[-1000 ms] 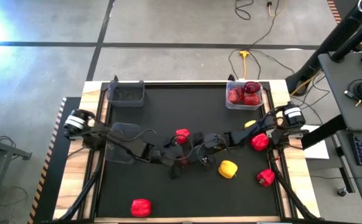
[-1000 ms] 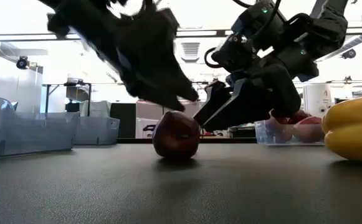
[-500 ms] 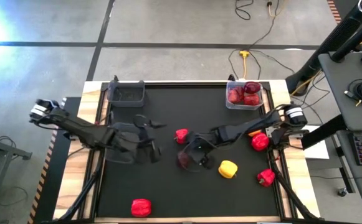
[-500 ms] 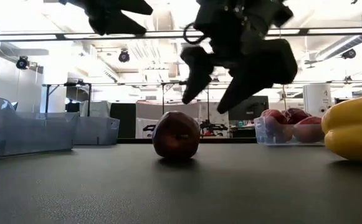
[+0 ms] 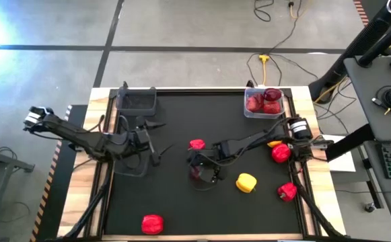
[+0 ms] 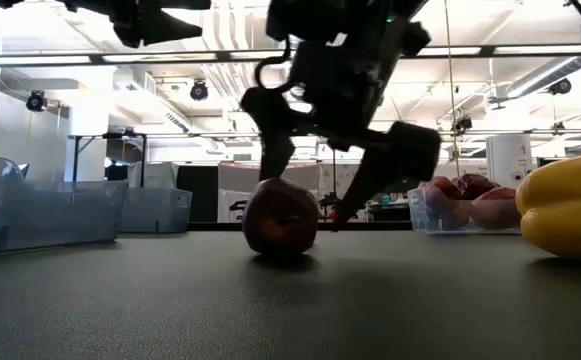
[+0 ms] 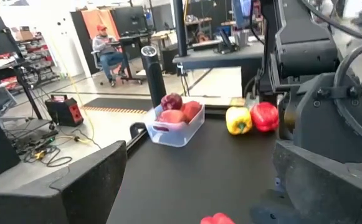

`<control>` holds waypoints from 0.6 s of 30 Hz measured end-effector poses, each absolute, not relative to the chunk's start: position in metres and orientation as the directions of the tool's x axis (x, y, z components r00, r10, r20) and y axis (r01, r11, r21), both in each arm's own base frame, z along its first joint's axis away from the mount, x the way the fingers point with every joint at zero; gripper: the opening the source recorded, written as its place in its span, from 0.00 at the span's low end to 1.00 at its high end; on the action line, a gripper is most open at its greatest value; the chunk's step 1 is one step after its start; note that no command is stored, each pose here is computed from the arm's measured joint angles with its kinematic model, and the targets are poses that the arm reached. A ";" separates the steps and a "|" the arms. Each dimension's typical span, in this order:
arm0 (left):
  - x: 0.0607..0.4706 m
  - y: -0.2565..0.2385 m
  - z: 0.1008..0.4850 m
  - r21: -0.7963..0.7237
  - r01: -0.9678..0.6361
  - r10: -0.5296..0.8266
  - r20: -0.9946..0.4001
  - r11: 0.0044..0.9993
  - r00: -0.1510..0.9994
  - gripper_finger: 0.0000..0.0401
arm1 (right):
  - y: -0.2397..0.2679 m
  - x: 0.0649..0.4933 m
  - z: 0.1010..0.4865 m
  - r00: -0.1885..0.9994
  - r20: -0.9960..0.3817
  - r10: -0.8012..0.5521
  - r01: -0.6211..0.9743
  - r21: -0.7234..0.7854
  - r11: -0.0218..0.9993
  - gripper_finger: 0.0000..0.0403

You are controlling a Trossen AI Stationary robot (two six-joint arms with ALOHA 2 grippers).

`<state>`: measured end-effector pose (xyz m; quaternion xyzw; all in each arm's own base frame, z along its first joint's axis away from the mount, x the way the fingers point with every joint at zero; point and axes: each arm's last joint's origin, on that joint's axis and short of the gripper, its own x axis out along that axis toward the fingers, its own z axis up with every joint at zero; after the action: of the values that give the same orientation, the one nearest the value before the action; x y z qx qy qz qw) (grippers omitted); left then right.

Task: Sort produce into baskets
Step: Put the apple into the transparent bin

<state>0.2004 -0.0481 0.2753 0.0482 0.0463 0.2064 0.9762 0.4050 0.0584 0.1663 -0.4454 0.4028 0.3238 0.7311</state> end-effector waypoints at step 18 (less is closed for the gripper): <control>0.185 -0.043 0.278 0.107 -0.397 0.406 -0.080 0.912 0.910 0.95 | 0.060 0.423 0.180 0.486 -0.865 0.126 -0.683 -0.285 0.672 0.58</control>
<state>0.1850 -0.0431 0.2780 0.0440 0.0502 0.2057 0.9763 0.4230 0.0601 0.1797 -0.3165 0.4397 0.2524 0.8017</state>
